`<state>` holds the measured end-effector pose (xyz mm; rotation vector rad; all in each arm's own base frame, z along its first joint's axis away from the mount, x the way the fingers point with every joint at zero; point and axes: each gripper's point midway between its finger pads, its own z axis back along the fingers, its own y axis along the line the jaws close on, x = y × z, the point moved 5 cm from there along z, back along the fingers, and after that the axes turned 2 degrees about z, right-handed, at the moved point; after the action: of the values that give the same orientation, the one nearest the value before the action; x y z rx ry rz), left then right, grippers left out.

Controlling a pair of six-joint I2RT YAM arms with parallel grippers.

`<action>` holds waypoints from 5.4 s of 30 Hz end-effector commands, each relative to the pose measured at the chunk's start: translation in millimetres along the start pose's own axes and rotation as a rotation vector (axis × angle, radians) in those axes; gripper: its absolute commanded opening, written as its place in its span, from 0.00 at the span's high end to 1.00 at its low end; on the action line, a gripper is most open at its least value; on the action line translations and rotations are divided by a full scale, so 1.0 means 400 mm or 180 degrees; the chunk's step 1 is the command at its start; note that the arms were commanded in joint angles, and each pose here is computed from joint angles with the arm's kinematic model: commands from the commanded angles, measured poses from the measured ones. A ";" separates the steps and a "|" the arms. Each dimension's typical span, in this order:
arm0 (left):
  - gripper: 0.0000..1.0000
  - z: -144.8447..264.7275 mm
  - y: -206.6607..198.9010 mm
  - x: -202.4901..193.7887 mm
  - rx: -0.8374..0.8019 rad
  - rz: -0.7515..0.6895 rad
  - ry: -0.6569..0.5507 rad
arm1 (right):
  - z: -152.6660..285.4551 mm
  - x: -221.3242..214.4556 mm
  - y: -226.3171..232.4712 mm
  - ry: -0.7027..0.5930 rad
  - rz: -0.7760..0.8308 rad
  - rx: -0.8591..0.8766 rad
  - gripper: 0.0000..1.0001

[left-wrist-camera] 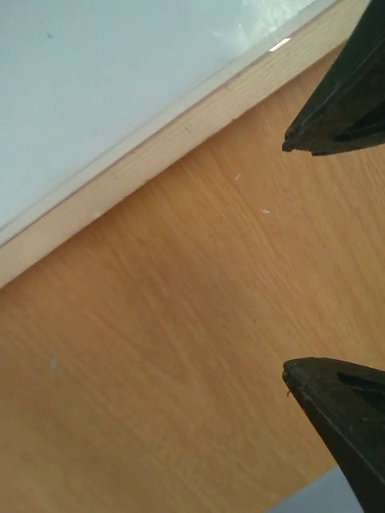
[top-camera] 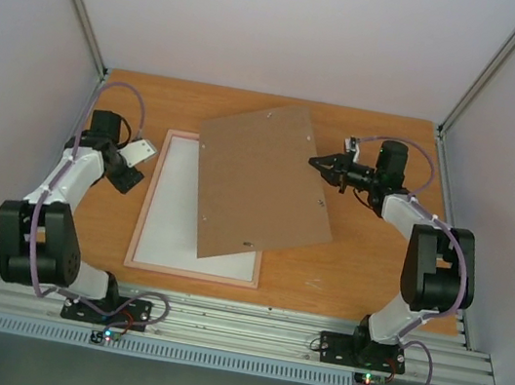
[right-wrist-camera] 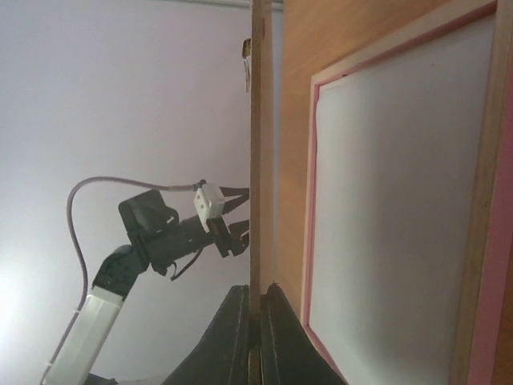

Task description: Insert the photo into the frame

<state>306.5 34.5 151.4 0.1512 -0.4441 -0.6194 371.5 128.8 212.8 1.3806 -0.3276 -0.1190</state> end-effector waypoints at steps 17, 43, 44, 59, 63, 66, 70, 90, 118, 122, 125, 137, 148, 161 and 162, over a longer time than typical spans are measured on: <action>0.50 -0.121 -0.034 -0.093 -0.0495 -0.0094 0.0555 | -0.101 -0.022 -0.057 0.0001 0.0158 -0.0117 0.99; 0.56 -0.147 -0.207 -0.031 -0.1207 -0.0240 0.0395 | -0.127 -0.040 -0.114 0.0101 0.0086 -0.0126 0.99; 0.56 -0.149 -0.204 -0.029 -0.1208 -0.0221 0.0398 | -0.128 -0.039 -0.117 0.0103 0.0090 -0.0132 0.99; 0.57 -0.157 -0.194 -0.021 -0.1197 -0.0218 0.0451 | -0.224 -0.043 -0.154 0.0181 0.0159 -0.0134 0.99; 0.58 -0.159 -0.192 -0.016 -0.1198 -0.0170 0.0445 | -0.245 -0.064 -0.163 0.0181 0.0194 -0.0196 0.99; 0.58 -0.161 -0.192 -0.018 -0.1204 -0.0172 0.0472 | -0.246 -0.075 -0.178 0.0150 0.0208 -0.0287 0.99; 0.58 -0.160 -0.188 -0.013 -0.1199 -0.0179 0.0471 | -0.233 -0.092 -0.212 0.0106 0.0151 -0.0512 0.99; 0.63 -0.175 -0.188 0.003 -0.1322 0.0014 0.0506 | -0.230 -0.181 -0.233 0.0197 -0.0004 -0.0999 0.90; 0.58 -0.168 -0.174 0.018 -0.1166 0.0142 0.0381 | -0.218 -0.236 -0.195 0.0607 0.0923 -0.2258 0.36; 0.54 -0.165 -0.151 0.031 -0.1106 0.0260 0.0335 | -0.202 -0.231 -0.181 0.0601 0.1099 -0.2378 0.23; 0.53 -0.163 -0.128 0.040 -0.1087 0.0388 0.0298 | -0.187 -0.237 -0.169 0.0588 0.1082 -0.2414 0.16; 0.55 -0.198 -0.132 0.099 -0.1253 0.0270 0.0186 | -0.157 -0.221 -0.105 0.0670 0.1253 -0.1717 0.16; 0.57 -0.199 -0.216 0.173 -0.1321 -0.0139 0.0063 | -0.149 -0.243 -0.075 0.0868 0.1606 -0.1306 0.30; 0.27 -0.094 -0.046 0.252 -0.0686 0.1166 -0.0288 | -0.294 -0.205 -0.114 0.1291 0.1893 -0.1567 0.52; 0.25 -0.093 -0.041 0.259 -0.0672 0.1259 -0.0293 | -0.307 -0.207 -0.116 0.1321 0.1920 -0.1593 0.53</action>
<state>372.0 -47.1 133.3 -0.1911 -0.4239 -0.4341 332.2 241.4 142.4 0.8003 -0.3321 0.4777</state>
